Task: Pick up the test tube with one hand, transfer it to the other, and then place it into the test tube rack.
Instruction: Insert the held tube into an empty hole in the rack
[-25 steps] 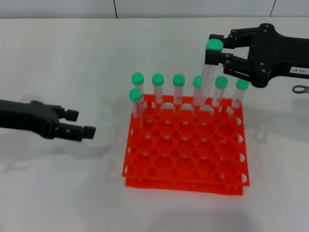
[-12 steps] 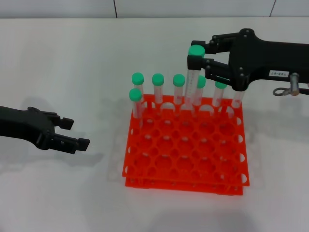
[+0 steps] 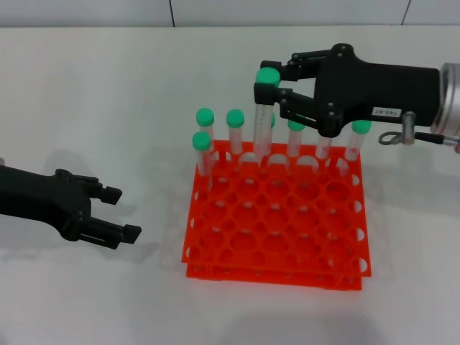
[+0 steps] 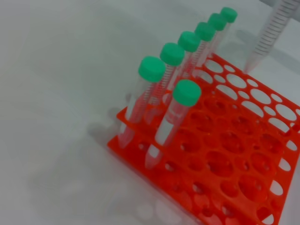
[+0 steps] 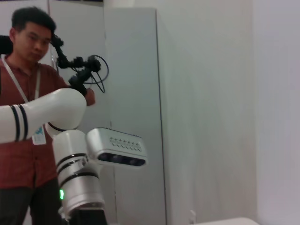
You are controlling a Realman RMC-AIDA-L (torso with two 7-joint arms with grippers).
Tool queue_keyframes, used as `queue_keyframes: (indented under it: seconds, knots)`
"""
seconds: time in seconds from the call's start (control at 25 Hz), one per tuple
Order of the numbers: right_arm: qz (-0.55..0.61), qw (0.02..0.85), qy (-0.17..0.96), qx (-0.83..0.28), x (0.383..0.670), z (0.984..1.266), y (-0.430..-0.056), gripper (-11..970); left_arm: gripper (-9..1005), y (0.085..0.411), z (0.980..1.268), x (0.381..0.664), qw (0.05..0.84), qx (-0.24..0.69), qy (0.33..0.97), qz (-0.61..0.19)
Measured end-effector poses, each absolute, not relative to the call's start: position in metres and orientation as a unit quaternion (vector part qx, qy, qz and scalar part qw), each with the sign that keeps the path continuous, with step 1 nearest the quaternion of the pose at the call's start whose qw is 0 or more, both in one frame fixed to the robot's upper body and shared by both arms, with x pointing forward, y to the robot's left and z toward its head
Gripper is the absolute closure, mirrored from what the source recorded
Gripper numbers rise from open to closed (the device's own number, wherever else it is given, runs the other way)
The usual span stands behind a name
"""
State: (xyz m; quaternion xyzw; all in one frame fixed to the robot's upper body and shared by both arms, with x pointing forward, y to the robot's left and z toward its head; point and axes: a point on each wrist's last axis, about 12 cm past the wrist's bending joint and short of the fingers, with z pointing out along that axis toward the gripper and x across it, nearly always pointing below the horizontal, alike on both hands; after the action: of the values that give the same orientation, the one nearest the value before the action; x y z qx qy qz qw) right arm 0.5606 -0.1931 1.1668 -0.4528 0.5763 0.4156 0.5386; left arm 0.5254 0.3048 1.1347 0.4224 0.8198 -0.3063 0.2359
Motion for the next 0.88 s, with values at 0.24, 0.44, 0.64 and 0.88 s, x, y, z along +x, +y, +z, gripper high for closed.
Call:
queue_keyframes:
  seconds: [0.24,0.44,0.64,0.88]
  knots:
    - [0.388,0.535,0.596,-0.456,0.568,1.159,-0.177,692,117,0.296,1.129,0.523,0.238,0.441,0.806,-0.314]
    - [0.375,0.538,0.600,-0.458,0.573,1.158,-0.171,692,118,0.292,1.126,0.524,0.232,0.448,0.803,-0.318]
    - [0.375,0.544,0.597,-0.455,0.572,1.154,-0.168,692,118,0.290,1.127,0.525,0.236,0.449,0.801,-0.317]
    - [0.379,0.544,0.600,-0.447,0.572,1.142,-0.164,692,118,0.290,1.127,0.526,0.236,0.451,0.801,-0.316]
